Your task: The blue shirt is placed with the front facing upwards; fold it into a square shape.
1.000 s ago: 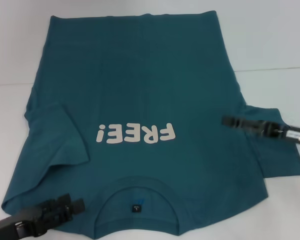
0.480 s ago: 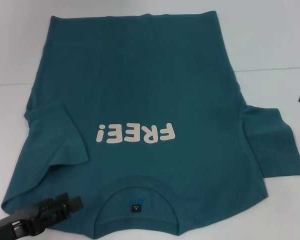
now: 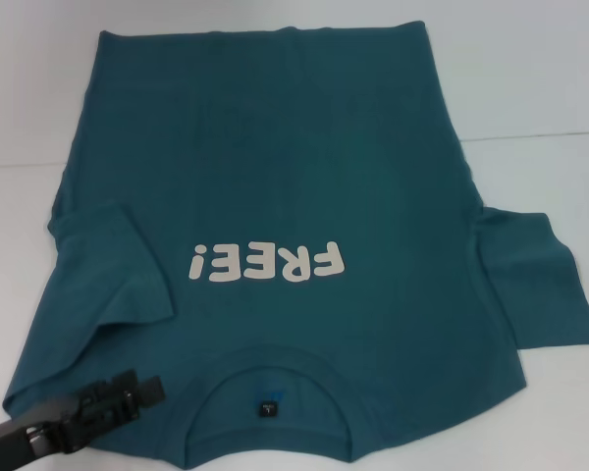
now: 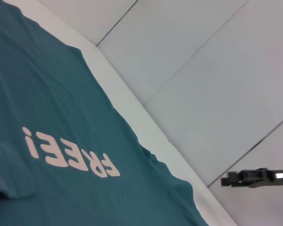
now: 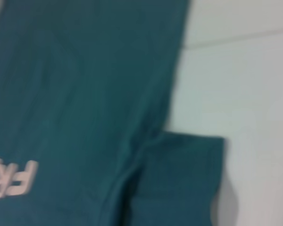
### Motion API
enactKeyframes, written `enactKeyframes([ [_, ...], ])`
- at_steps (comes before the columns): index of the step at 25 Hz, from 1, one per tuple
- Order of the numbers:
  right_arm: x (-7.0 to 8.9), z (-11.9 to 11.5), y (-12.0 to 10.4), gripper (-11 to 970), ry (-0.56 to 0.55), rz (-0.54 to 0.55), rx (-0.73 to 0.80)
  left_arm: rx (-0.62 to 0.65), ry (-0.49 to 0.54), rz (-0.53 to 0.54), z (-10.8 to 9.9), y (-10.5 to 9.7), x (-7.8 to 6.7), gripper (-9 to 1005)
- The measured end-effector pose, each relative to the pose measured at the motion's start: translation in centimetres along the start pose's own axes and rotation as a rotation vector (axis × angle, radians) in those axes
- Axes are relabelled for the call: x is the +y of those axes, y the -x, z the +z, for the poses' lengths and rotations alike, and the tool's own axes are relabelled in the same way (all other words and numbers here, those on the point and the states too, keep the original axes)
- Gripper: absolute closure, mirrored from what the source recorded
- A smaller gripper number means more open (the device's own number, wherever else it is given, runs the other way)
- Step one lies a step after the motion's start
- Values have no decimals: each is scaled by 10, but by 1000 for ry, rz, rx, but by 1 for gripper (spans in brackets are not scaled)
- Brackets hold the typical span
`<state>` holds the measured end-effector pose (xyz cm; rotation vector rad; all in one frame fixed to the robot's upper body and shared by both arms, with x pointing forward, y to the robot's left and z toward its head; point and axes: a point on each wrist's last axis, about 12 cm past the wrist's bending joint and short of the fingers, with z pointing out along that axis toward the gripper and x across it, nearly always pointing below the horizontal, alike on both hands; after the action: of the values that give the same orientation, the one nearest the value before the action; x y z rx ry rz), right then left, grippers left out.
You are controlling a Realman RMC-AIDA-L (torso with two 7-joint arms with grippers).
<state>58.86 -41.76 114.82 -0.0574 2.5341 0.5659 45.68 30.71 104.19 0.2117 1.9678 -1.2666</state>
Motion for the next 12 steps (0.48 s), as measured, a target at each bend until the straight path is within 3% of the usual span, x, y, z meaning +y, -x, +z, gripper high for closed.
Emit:
enactKeyframes([
  [5, 7, 14, 6, 144, -26, 76, 17, -1, -2, 2, 3, 2, 0, 230],
  [12, 3, 35, 0, 147, -53, 195, -4, -10, 0, 2, 4, 3, 1, 230],
])
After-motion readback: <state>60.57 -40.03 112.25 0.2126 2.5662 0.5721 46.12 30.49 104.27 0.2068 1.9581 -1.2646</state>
